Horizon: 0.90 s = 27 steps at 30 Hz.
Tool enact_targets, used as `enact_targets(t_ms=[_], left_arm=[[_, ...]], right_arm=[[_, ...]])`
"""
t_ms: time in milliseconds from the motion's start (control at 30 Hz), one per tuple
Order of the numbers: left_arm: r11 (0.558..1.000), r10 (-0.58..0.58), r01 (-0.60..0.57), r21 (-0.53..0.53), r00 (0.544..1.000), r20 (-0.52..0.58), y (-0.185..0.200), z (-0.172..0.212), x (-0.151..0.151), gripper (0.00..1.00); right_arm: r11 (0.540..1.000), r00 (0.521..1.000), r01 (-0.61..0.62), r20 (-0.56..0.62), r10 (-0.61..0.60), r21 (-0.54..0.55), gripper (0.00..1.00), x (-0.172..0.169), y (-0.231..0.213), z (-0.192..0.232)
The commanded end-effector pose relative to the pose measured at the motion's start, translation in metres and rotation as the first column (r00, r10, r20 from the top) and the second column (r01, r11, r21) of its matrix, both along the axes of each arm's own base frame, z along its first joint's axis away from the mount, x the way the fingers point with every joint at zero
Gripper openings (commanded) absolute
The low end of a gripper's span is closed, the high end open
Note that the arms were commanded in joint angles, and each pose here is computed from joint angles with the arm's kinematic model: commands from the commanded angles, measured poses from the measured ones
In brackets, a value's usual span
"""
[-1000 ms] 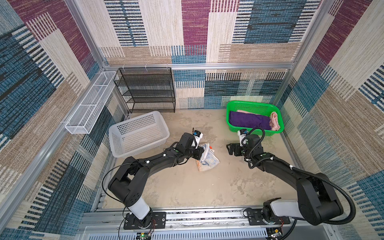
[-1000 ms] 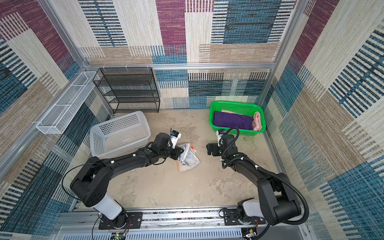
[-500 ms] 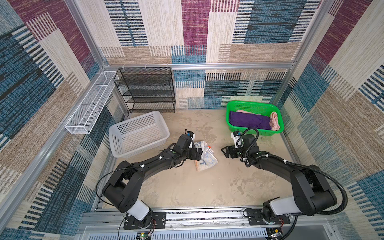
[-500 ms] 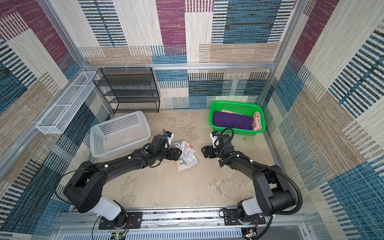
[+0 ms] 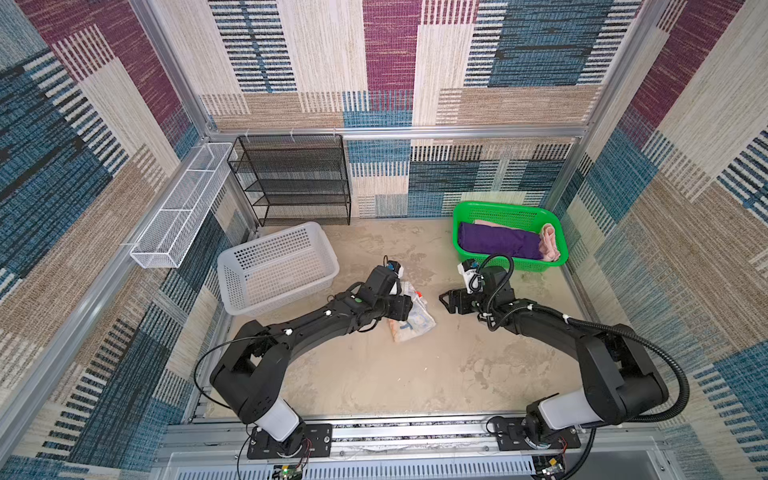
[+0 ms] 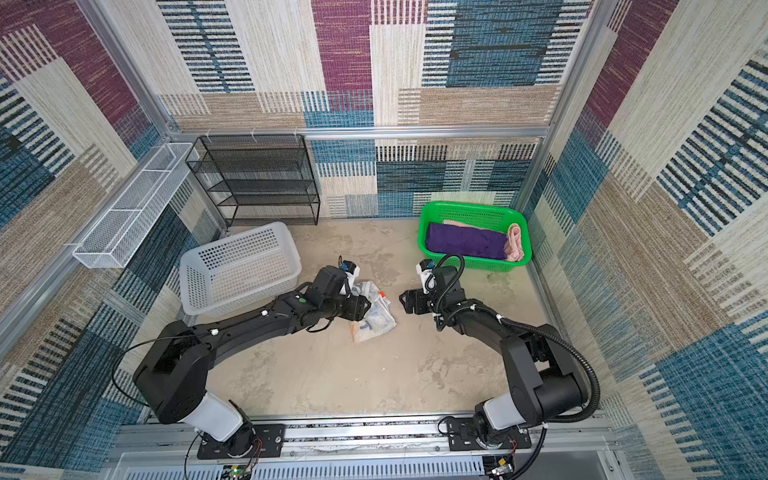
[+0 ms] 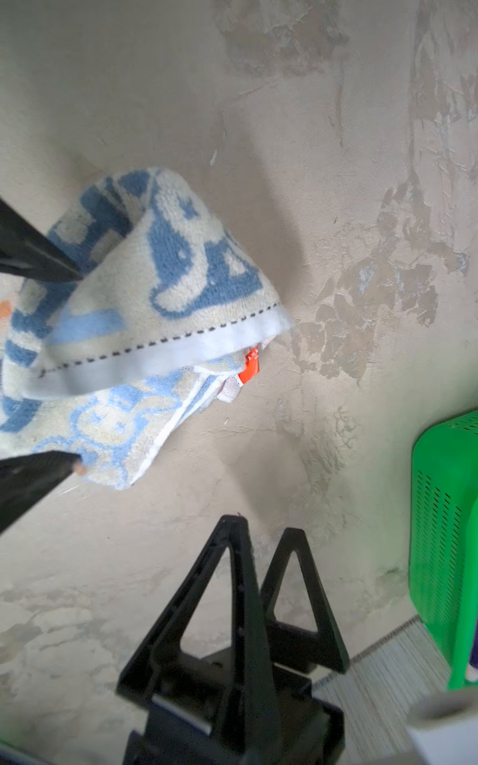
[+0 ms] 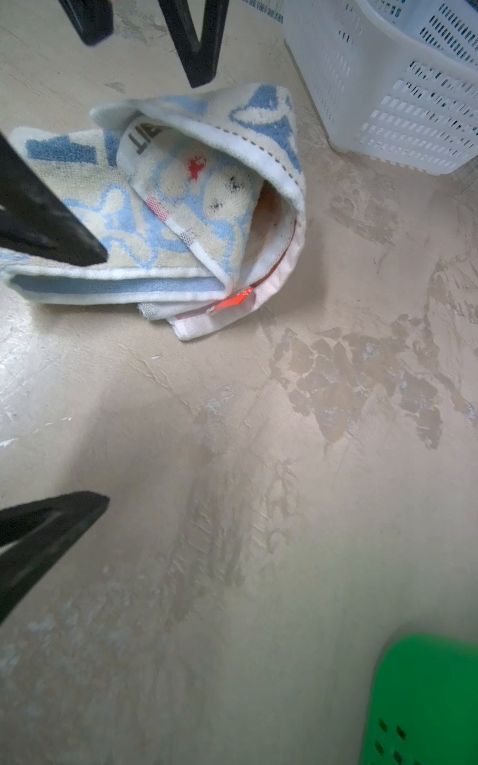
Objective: Fold and stack the towels
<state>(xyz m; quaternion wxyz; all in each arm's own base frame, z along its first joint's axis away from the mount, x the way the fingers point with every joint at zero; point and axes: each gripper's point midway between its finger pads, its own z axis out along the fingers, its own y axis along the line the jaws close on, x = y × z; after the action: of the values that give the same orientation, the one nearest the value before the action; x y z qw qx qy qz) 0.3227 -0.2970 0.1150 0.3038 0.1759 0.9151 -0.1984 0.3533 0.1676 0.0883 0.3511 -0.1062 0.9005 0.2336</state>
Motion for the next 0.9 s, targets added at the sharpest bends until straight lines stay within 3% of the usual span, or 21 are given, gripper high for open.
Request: enact_targets(t_ms=[0,267,500,600,800,867], left_arm=[[0.988,0.050,-0.048,0.149,0.999,-0.004,0.011,-0.011,-0.002,0.63],[0.928,0.070,-0.080,0.364,0.997,0.041,0.011,-0.020,-0.001,0.57],[0.876,0.085,-0.103,0.471,0.995,0.058,0.012,-0.035,0.001,0.45],[0.867,0.076,-0.093,0.489,0.996,0.055,0.010,-0.039,0.001,0.35],[0.871,0.058,-0.084,0.485,0.996,0.068,0.008,-0.029,0.000,0.03],[0.871,0.047,-0.082,0.484,0.995,0.084,0.010,-0.021,0.001,0.00]], right_arm=[[1.000,1.000,-0.010,0.024,0.010,0.009,0.88,0.003,0.003,0.005],[1.000,1.000,-0.012,0.027,0.012,-0.005,0.88,0.004,0.002,0.003],[1.000,0.999,-0.015,0.033,0.016,-0.013,0.88,0.004,0.001,0.003],[1.000,0.999,-0.015,0.036,0.015,-0.021,0.89,0.005,0.000,0.003],[1.000,0.999,-0.019,0.050,0.020,-0.021,0.88,0.006,0.001,0.005],[1.000,0.998,-0.021,0.061,0.022,-0.021,0.88,0.007,0.001,0.007]])
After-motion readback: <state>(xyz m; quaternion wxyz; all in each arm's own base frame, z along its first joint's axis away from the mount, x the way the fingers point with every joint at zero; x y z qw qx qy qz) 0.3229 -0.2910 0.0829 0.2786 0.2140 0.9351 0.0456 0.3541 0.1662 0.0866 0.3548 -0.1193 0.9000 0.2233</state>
